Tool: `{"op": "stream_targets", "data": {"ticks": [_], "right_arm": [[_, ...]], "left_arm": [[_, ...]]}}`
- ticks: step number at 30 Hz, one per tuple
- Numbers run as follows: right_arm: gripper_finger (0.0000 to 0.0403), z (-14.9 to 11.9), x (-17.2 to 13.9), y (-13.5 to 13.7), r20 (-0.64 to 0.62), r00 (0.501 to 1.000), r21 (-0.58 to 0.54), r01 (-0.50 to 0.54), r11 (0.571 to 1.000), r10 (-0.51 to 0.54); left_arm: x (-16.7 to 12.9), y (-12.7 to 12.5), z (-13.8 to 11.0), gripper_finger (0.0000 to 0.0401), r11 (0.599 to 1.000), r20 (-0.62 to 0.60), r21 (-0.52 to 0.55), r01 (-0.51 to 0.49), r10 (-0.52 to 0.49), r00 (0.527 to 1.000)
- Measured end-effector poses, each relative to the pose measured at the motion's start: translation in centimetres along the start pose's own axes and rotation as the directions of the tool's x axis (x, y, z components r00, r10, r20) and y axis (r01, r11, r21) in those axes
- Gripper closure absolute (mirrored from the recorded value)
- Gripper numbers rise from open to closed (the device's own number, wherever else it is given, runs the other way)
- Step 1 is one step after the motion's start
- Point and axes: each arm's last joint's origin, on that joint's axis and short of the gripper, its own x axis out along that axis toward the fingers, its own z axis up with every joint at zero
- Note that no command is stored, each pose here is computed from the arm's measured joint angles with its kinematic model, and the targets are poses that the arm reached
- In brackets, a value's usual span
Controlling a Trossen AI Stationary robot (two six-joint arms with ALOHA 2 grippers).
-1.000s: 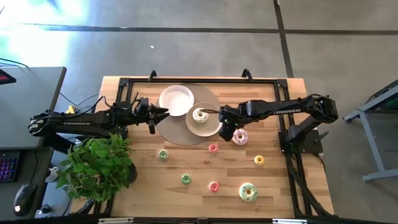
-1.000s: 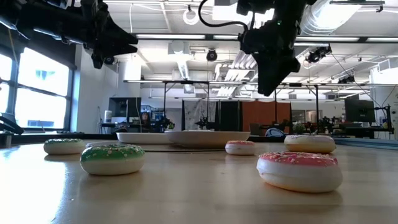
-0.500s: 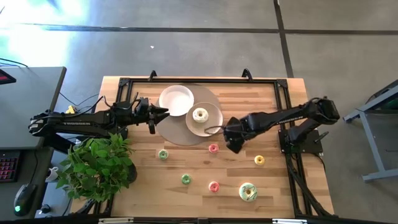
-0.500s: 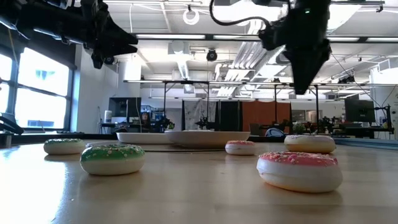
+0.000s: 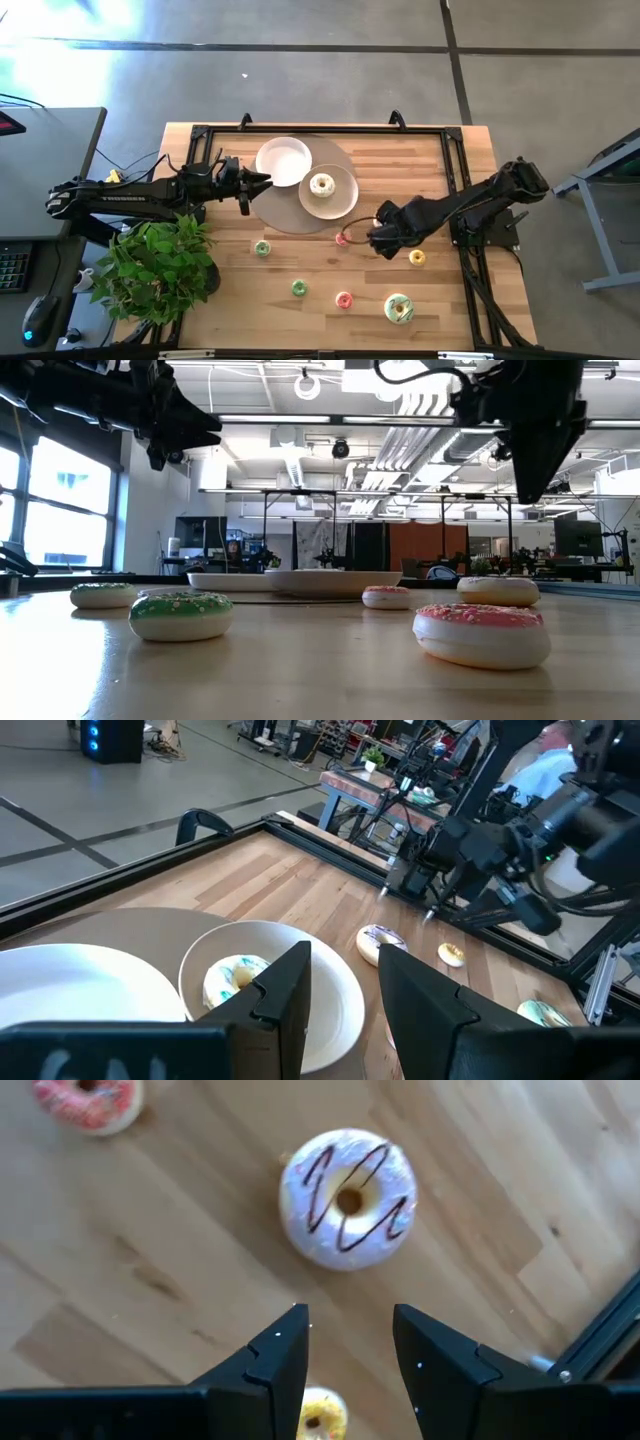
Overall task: Pick & Place donuts
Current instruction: Put the large purple doughnut on the brown plate
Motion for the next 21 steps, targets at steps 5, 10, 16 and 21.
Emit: {"op": "stream_targets", "data": {"ticks": [5, 10, 16, 21], "right_arm": [[0.0259, -1.3, -0.4, 0.7, 0.019, 1.000, -0.009, -0.012, 1.000, 0.013], [0.0259, -1.9, -0.7, 1.0, 0.064, 0.998, 0.021, -0.006, 1.000, 0.004], [0.0259, -2.6, 1.1, 1.4, 0.042, 0.998, 0.042, -0.048, 0.998, 0.046], [0.0259, -3.5, 4.3, 1.7, 0.043, 0.994, 0.056, -0.105, 0.993, 0.103]], "left_arm": [[0.0, 0.0, 0.0, 0.0282, 1.000, 0.000, 0.000, 0.000, 0.000, 1.000], [0.0, 0.0, 0.0, 0.0282, 1.000, 0.000, 0.000, 0.000, 0.000, 1.000], [0.0, 0.0, 0.0, 0.0282, 1.000, 0.000, 0.000, 0.000, 0.000, 1.000], [0.0, 0.0, 0.0, 0.0282, 1.000, -0.004, 0.000, -0.001, 0.001, 1.000]]}}
